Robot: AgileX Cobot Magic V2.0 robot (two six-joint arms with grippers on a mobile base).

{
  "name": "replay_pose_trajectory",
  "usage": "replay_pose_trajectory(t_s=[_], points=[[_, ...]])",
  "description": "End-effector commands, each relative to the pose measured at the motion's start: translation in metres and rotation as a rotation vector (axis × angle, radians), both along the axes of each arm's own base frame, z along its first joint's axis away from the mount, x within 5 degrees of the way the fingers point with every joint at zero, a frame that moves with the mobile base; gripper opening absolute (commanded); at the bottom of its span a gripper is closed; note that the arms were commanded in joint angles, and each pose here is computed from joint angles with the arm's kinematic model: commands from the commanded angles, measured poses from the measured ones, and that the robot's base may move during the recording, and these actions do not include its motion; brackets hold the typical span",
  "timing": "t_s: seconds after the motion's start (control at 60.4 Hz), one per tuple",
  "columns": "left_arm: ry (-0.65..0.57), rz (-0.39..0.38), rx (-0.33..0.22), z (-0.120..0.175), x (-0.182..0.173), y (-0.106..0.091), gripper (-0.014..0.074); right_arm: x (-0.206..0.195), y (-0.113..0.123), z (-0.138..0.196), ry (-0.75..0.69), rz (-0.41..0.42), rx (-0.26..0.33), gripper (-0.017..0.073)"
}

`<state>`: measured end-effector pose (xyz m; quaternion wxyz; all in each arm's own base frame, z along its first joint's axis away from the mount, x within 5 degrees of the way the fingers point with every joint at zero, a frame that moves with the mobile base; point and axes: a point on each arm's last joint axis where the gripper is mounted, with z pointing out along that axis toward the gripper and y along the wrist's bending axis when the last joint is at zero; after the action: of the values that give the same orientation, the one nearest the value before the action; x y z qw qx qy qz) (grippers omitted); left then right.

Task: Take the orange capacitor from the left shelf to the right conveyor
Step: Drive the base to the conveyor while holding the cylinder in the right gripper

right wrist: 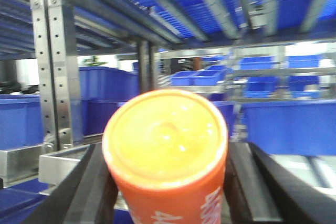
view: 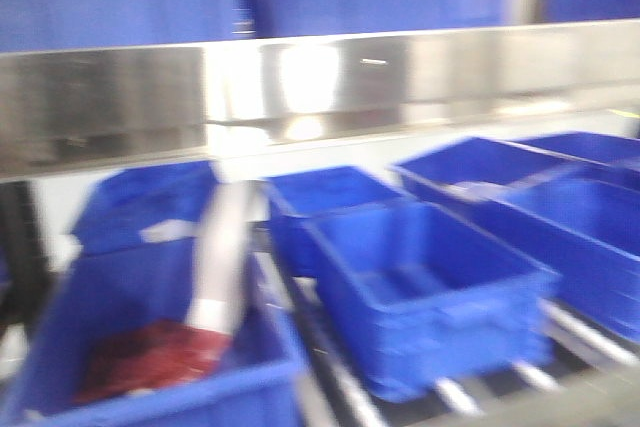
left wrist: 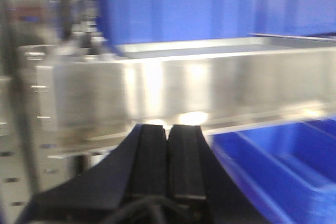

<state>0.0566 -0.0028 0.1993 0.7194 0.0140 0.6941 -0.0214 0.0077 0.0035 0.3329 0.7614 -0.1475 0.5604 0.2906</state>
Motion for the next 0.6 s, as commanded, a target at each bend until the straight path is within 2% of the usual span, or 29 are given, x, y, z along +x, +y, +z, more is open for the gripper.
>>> replay_pose_trajectory(t_s=[0.0, 0.58], points=[[-0.073, -0.001, -0.007, 0.0010, -0.0002, 0.0000, -0.0126, -0.0092, -0.0060, 0.0153, -0.120, -0.003, 0.056, 0.0049], [-0.073, -0.001, -0.007, 0.0010, -0.0002, 0.0000, -0.0126, -0.0092, -0.0060, 0.0153, -0.120, -0.003, 0.056, 0.0049]])
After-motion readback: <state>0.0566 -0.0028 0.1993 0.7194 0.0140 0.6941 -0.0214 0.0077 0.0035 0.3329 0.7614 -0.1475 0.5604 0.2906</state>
